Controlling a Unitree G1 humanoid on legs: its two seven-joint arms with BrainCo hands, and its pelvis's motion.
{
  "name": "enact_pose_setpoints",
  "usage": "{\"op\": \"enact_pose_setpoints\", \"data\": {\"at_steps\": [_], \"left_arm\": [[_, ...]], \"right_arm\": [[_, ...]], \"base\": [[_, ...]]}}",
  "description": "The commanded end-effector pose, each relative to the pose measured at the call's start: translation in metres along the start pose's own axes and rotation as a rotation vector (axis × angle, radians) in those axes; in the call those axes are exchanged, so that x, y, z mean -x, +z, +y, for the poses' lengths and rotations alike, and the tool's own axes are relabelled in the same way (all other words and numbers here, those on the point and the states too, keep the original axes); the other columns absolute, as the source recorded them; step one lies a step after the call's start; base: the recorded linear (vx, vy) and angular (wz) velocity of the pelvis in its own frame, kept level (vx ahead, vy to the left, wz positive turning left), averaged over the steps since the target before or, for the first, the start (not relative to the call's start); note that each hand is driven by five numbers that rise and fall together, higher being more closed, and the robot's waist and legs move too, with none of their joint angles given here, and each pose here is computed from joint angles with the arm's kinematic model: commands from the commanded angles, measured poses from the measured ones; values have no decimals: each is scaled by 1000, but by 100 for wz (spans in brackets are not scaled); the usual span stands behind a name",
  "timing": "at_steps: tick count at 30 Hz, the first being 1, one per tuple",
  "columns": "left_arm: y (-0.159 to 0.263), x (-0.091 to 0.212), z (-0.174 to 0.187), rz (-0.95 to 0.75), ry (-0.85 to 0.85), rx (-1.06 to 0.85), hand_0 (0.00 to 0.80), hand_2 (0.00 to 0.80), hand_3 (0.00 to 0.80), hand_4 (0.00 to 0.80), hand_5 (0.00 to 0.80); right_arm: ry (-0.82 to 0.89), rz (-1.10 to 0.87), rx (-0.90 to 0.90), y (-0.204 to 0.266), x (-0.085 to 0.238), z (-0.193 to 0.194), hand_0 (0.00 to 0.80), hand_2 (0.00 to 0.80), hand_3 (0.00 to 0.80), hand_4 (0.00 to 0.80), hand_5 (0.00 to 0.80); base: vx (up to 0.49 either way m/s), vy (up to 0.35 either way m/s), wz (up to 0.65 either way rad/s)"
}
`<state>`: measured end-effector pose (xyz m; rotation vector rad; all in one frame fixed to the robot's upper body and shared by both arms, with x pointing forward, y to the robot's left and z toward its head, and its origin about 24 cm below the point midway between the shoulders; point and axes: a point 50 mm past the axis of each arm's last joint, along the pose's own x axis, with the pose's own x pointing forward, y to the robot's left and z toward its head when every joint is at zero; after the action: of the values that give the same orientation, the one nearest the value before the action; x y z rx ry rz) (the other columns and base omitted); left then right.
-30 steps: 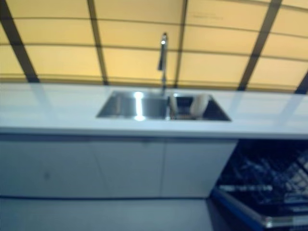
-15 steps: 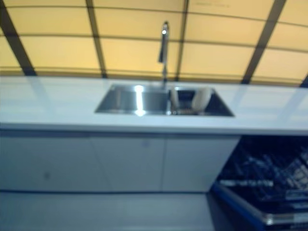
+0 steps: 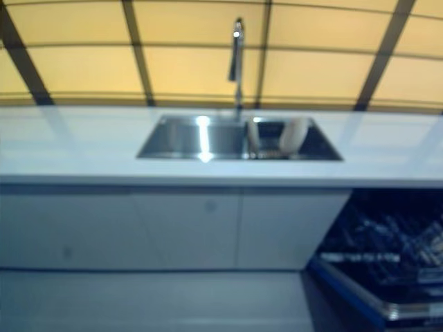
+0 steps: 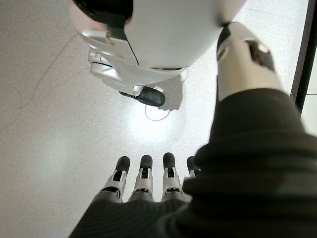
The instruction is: Take plates into dishwasher
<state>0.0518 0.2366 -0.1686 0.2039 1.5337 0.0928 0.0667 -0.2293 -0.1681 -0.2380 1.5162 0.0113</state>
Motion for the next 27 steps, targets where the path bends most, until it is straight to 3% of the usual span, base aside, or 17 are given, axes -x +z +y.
{"op": "enact_pose_setpoints", "data": {"at_steps": [1, 14, 20, 27], "left_arm": [[9, 1, -6, 40, 16, 102, 0, 0, 0, 0, 0], [-37, 0, -8, 199, 8, 174, 0, 0, 0, 0, 0], [-35, 0, 7, 170, 44, 113, 0, 0, 0, 0, 0], [-22, -1, -2, 136, -8, 46, 0, 0, 0, 0, 0]], "right_arm": [[45, 22, 78, 11, 1, 7, 0, 0, 0, 0, 0], [38, 19, 69, 7, 2, -9, 0, 0, 0, 0, 0], [74, 14, 83, 1, 0, 1, 0, 0, 0, 0, 0], [96, 7, 111, 4, 0, 6, 0, 0, 0, 0, 0]], "base": [[-48, -141, 14], [129, 58, 4], [243, 38, -40], [109, -4, 10]]}}
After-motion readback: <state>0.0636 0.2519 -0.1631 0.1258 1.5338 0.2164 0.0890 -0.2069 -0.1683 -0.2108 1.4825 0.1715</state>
